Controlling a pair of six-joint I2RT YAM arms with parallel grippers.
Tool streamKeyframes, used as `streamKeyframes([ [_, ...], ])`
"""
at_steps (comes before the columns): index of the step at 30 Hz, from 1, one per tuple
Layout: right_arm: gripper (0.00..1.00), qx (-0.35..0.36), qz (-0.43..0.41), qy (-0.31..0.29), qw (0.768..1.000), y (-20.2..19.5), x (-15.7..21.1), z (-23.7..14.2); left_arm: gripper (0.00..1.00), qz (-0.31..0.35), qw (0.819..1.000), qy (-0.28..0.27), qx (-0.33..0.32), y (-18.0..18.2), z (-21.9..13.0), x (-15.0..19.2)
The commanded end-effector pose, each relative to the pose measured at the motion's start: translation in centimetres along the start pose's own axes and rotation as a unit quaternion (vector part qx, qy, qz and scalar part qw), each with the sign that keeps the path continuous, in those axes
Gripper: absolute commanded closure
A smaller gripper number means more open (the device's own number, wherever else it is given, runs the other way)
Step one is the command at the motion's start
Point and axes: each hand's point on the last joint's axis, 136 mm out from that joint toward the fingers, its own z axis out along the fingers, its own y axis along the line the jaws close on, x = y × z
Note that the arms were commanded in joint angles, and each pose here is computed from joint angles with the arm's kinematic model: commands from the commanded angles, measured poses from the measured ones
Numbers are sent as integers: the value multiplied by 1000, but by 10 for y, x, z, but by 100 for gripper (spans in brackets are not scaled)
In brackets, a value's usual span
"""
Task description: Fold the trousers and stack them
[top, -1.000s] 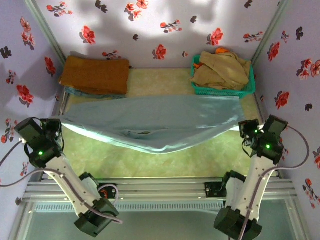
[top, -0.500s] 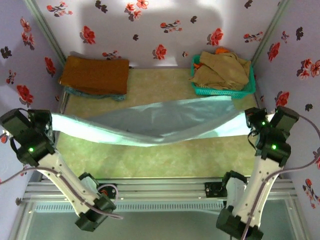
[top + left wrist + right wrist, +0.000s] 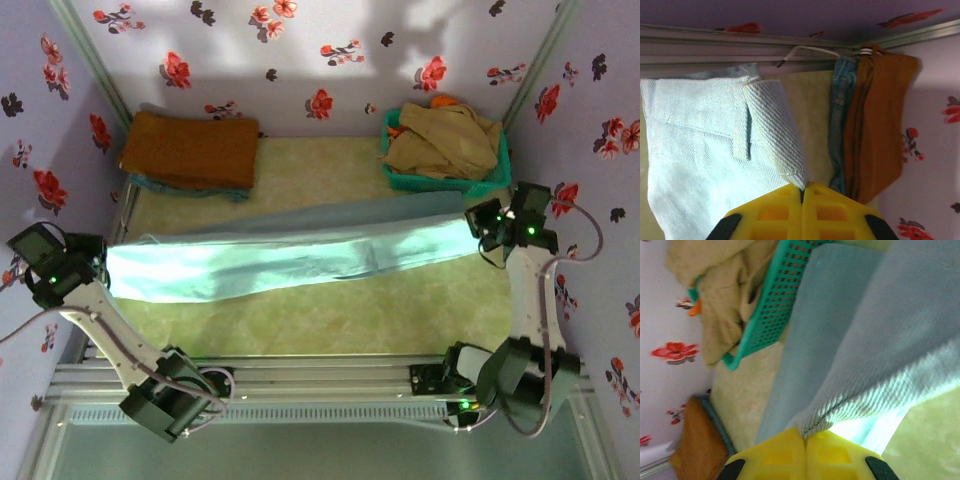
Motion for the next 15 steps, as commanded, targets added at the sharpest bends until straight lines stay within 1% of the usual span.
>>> streamKeyframes([
  [1, 100, 12, -35, -60, 998, 11, -32, 7, 100, 33, 998, -59, -3, -1, 1, -29],
  [4, 100, 12, -46, -74, 996, 15, -34, 1, 100, 39, 997, -62, -11, 3, 1, -31],
  [7, 100, 1, -60, -94, 994, 16, -28, -20, 100, 34, 997, -67, -7, 8, 0, -28],
  [9, 100, -12, -68, -106, 992, 18, -22, -37, 100, 32, 997, -67, 13, 5, -4, -25],
  [12, 100, -35, -68, -103, 992, 20, -9, -56, 100, 36, 997, -57, 39, -3, -14, -15],
  [15, 100, -60, -55, -102, 991, 16, 7, -68, 100, 31, 996, -52, 57, 1, -24, 0],
])
